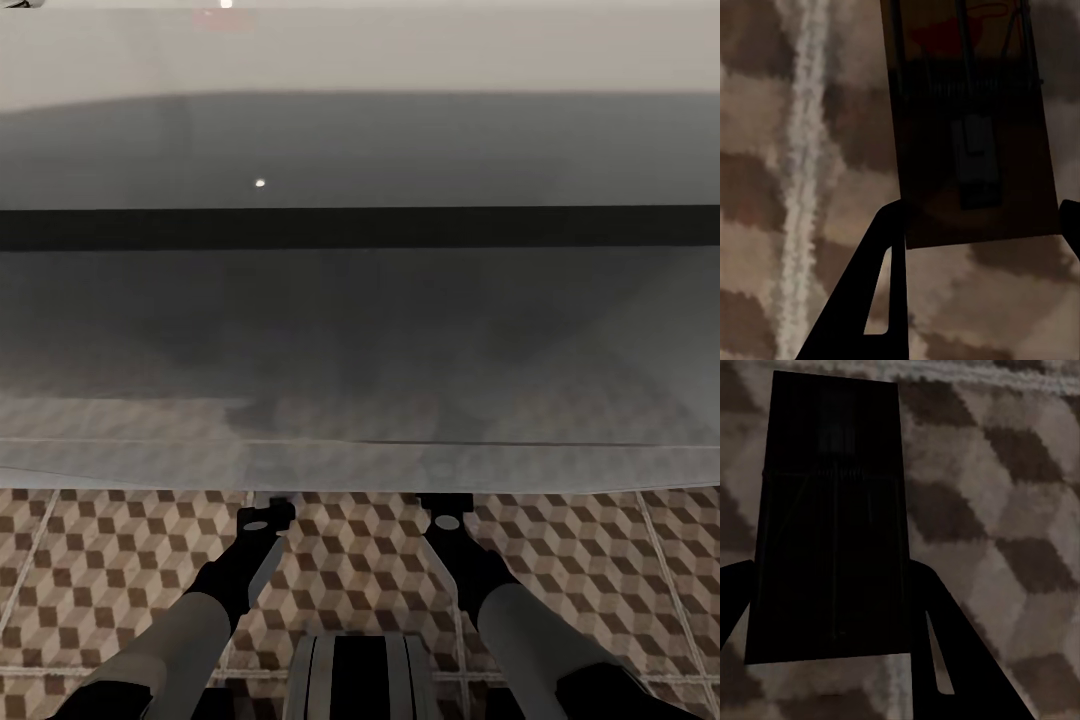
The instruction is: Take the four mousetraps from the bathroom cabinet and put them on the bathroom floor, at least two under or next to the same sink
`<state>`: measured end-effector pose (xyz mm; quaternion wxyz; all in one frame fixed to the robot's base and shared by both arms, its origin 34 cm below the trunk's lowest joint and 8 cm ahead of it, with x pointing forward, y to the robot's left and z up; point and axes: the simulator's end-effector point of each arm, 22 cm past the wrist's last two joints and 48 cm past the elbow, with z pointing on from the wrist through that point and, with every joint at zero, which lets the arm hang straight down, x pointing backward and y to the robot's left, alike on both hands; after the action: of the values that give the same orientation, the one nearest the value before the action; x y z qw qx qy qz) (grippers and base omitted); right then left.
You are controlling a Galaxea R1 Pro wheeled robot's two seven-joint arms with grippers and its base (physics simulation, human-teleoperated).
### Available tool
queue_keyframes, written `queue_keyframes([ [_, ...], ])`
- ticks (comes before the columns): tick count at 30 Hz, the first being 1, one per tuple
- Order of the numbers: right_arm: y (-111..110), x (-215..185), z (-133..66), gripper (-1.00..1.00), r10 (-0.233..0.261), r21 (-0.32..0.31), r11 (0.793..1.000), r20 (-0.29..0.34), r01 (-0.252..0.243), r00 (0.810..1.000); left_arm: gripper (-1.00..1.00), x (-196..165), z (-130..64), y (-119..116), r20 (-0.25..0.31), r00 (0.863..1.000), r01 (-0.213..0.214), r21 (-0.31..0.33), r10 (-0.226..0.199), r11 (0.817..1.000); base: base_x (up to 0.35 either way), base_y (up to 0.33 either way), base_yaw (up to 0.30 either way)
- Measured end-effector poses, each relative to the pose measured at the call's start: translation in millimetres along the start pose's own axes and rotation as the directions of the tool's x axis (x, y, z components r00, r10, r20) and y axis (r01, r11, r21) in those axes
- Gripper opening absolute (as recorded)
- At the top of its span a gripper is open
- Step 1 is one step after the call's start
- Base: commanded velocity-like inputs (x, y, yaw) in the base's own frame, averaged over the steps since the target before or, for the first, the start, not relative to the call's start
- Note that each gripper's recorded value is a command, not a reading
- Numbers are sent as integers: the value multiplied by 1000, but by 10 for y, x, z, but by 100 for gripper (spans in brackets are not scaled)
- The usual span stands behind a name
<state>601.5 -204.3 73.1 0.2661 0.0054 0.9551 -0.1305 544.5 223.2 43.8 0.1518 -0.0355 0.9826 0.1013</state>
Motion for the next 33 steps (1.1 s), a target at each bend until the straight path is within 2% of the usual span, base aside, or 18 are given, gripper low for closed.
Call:
queue_keyframes([
  [10,-20,421,-25,-100,-22,-3,1000,-58,22,998,-100,7,0,0,-2,1000,-1,0,1,1000,0,0,0],
  [33,-61,498,-21,-100,-27,0,1000,-64,27,998,-100,13,1,0,-3,1000,-1,0,1,1000,0,0,0],
])
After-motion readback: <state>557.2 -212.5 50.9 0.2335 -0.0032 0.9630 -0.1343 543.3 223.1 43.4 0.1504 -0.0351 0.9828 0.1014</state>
